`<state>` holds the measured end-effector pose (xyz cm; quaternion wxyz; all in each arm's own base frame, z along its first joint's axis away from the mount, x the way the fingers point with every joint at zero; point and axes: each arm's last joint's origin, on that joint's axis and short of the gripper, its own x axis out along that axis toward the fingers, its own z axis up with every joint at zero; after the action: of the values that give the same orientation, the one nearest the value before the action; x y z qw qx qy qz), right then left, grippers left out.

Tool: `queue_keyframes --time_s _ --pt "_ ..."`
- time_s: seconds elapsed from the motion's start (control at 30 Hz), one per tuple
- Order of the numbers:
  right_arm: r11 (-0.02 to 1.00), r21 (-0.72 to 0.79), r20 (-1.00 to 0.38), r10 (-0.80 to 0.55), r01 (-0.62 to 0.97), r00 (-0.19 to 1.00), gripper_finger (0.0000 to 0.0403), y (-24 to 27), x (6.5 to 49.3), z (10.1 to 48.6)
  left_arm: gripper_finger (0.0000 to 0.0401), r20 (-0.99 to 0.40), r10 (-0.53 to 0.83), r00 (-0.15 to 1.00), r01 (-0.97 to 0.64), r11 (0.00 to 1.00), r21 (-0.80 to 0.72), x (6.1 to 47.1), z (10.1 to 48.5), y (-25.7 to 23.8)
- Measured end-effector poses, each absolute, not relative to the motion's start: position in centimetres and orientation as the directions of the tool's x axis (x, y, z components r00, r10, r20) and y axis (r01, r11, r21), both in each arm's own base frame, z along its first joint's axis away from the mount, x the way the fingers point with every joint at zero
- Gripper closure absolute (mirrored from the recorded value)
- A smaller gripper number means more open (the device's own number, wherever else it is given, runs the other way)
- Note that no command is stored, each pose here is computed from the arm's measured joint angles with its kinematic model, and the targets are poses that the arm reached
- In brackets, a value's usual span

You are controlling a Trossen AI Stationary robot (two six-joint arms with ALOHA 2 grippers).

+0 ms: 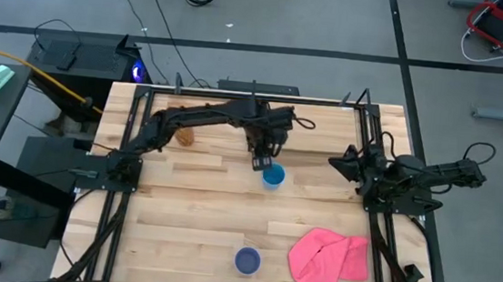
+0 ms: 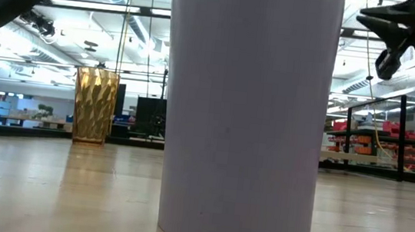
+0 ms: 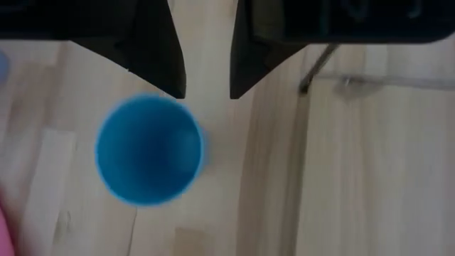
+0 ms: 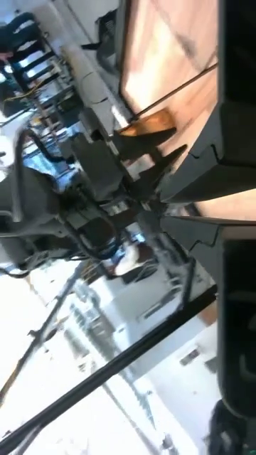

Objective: Stack small to large cups/mugs on shelf
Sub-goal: Put the blue cup on the shelf

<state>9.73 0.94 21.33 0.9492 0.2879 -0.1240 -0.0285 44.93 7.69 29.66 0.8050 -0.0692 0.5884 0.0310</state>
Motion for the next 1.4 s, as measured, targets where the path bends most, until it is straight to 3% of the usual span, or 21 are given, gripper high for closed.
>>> queue_keyframes --time_s 0.27,0.4,0.63,0.9,1.13,1.4 --pt "0.8 0.598 0.243 -0.127 -0.045 0.962 0.0353 0.9 9.7 21.9 0.0281 -0.98 0.032 0.198 -0.168 0.986 -0.002 40.2 34.1 7.6" --pt "0.809 0.585 0.258 -0.117 -0.059 0.959 0.0353 0.9 9.5 23.8 0.0282 -0.966 0.077 0.245 -0.196 0.98 0.029 38.6 36.3 7.7" --pt "0.884 0.467 0.142 -0.112 0.033 0.984 0.0353 0.9 9.6 28.0 0.0291 -0.947 0.179 0.266 -0.25 0.962 0.111 36.3 38.3 7.1" --pt "0.919 0.38 -0.004 -0.114 0.107 0.994 0.0353 1.2 11.1 31.8 0.0287 -0.966 0.216 0.14 -0.347 0.925 0.156 32.4 36.8 6.6" --pt "0.93 0.328 -0.161 -0.117 0.165 0.98 0.0353 1.6 13.2 33.8 0.0294 -0.976 0.217 0.008 -0.475 0.86 0.187 28.0 32.4 5.3" --pt "0.926 0.267 -0.338 -0.169 0.266 0.926 0.0353 1.3 16.0 35.7 0.0296 -0.972 0.215 0.095 -0.508 0.85 0.139 24.5 28.9 1.6"
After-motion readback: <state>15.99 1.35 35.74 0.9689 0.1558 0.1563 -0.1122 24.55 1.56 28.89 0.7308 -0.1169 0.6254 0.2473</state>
